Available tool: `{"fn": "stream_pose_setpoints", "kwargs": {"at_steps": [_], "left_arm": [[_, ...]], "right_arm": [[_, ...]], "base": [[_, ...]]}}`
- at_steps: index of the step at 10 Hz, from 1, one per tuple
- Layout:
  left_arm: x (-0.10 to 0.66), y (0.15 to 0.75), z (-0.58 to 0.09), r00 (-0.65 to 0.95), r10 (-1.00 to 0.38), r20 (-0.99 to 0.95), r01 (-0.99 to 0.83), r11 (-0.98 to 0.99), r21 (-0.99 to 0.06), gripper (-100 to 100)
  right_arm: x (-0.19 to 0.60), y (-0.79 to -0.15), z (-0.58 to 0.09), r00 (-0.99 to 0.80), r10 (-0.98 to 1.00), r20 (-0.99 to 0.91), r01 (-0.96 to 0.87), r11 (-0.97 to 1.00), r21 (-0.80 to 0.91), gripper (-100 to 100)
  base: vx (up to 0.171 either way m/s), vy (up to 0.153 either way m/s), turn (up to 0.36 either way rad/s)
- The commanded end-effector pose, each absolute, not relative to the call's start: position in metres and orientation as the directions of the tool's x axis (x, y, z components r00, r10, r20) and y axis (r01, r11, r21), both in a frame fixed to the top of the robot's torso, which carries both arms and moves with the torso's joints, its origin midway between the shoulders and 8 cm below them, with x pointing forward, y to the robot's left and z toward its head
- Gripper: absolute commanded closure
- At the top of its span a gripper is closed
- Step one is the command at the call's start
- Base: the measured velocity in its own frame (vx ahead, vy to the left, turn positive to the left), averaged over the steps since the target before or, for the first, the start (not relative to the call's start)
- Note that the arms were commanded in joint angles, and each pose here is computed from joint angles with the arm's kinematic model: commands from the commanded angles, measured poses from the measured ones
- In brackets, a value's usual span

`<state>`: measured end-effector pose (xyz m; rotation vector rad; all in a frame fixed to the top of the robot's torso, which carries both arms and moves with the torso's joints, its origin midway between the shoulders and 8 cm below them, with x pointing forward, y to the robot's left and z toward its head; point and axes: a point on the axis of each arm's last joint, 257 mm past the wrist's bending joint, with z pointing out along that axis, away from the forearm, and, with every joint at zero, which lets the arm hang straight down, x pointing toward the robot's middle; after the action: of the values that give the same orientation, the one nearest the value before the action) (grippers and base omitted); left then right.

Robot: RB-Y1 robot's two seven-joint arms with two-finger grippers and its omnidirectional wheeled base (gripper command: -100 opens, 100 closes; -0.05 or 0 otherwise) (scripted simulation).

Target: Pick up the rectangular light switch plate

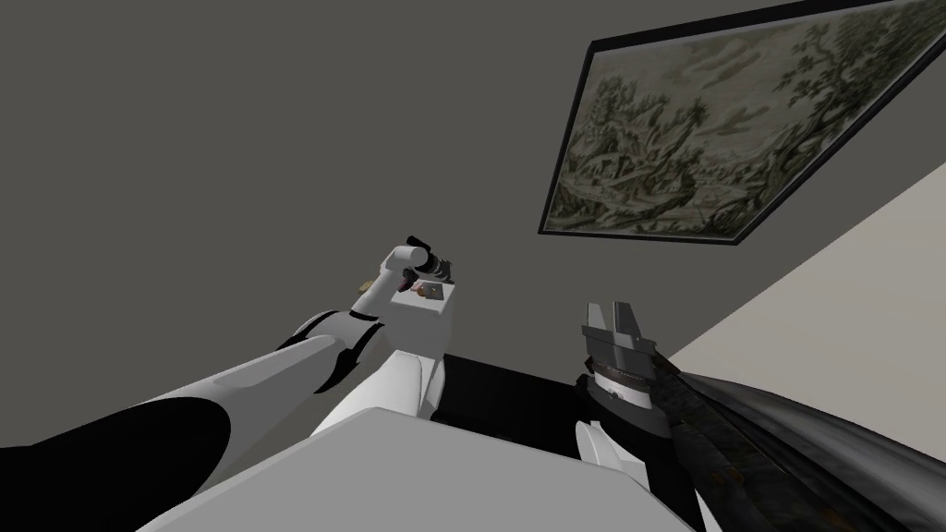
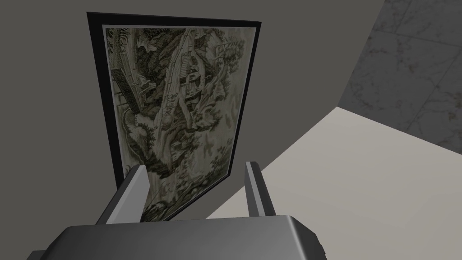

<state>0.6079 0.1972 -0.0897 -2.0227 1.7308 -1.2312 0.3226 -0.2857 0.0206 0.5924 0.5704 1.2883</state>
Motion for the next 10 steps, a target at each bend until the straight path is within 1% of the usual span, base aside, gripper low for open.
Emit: {"fn": "stream_pose_setpoints", "kwargs": {"at_steps": [1, 7, 9, 10], "left_arm": [[0.604, 0.198, -0.094, -0.027, -0.896, 0.443, -0.737, -0.281, -0.614, -100], [0.582, 0.218, -0.11, 0.051, -0.92, 0.39, -0.847, -0.247, -0.472, -100], [0.575, 0.219, -0.114, 0.058, -0.924, 0.378, -0.861, -0.238, -0.449, -100], [0.569, 0.226, -0.116, 0.078, -0.929, 0.362, -0.882, -0.234, -0.409, -100]], "right_arm": [[0.323, -0.286, 0.021, 0.186, 0.981, -0.06, -0.704, 0.176, 0.688, 0], [0.323, -0.286, 0.021, 0.186, 0.981, -0.06, -0.704, 0.176, 0.688, 0], [0.323, -0.286, 0.021, 0.186, 0.981, -0.06, -0.704, 0.176, 0.689, 0], [0.323, -0.286, 0.021, 0.186, 0.981, -0.06, -0.704, 0.176, 0.688, 0]], "base": [[0.014, -0.002, 0.004], [0.048, 0.005, -0.023], [0.035, 0.004, -0.009], [0.031, 0.003, -0.024]]}}
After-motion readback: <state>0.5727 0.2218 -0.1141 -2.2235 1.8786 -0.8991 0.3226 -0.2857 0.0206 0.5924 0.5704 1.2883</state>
